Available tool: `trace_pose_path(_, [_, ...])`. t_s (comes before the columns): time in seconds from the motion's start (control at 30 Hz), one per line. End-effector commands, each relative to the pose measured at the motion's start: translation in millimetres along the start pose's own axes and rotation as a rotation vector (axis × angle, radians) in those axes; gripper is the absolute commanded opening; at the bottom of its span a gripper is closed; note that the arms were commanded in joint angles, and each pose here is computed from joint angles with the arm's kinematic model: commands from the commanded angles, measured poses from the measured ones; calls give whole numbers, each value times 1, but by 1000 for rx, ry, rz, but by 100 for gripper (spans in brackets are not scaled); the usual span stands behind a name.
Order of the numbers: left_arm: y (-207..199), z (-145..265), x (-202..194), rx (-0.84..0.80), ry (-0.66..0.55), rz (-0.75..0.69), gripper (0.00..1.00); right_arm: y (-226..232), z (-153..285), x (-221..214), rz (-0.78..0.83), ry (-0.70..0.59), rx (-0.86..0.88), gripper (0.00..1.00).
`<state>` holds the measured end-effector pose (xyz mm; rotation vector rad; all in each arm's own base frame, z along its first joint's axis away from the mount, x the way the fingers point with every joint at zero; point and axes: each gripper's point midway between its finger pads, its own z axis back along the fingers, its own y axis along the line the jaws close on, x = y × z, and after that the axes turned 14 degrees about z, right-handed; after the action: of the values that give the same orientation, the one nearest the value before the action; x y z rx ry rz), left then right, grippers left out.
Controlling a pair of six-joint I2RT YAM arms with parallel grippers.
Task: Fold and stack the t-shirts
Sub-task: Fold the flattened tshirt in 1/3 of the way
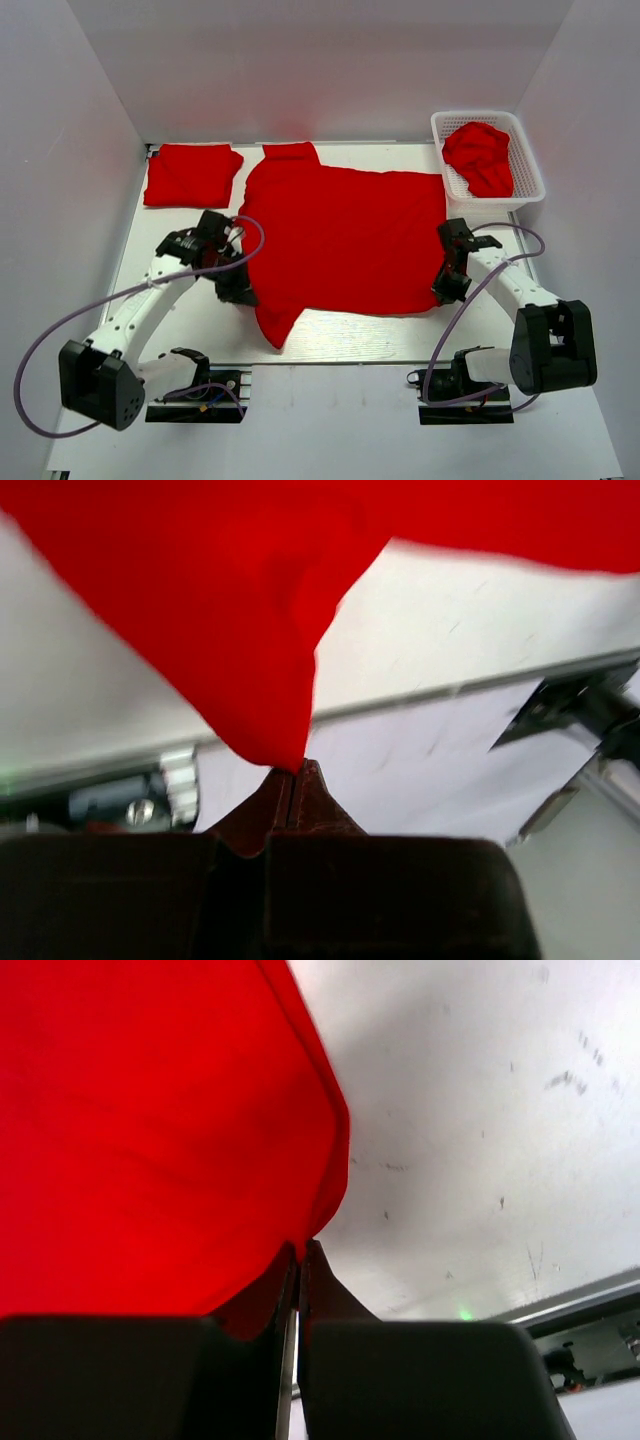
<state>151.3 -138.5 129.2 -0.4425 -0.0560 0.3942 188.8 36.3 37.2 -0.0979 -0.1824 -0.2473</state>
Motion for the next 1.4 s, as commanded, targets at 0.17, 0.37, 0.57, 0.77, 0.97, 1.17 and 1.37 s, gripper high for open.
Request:
trace_pose_path(0.17, [-80,14,98,-148,-304,-122,0,-1,14,48,10,-122,-55,0])
trace_pose_path(0.37, [-105,23,148,-123,-445,-121,0,0,21,71,-3,-176,-81,0])
trace_pose_path(0.57, [-112,34,179,-98,-550,-102,0,-2,27,93,-5,-208,-112,0])
trace_pose_path(0.77, [-129,35,206,-101,-612,-109,0,-13,41,120,-36,-282,-168,0])
trace_pose_path(0.97, [-140,40,227,-117,-697,-142,0,-7,44,140,-54,-332,-144,0])
trace_pose_path(1.17, [-149,40,245,-110,-744,-168,0,-4,43,152,-45,-335,-145,0])
trace_pose_path(1.37, [-150,38,265,-88,-787,-158,0,-1,34,166,-54,-330,-155,0])
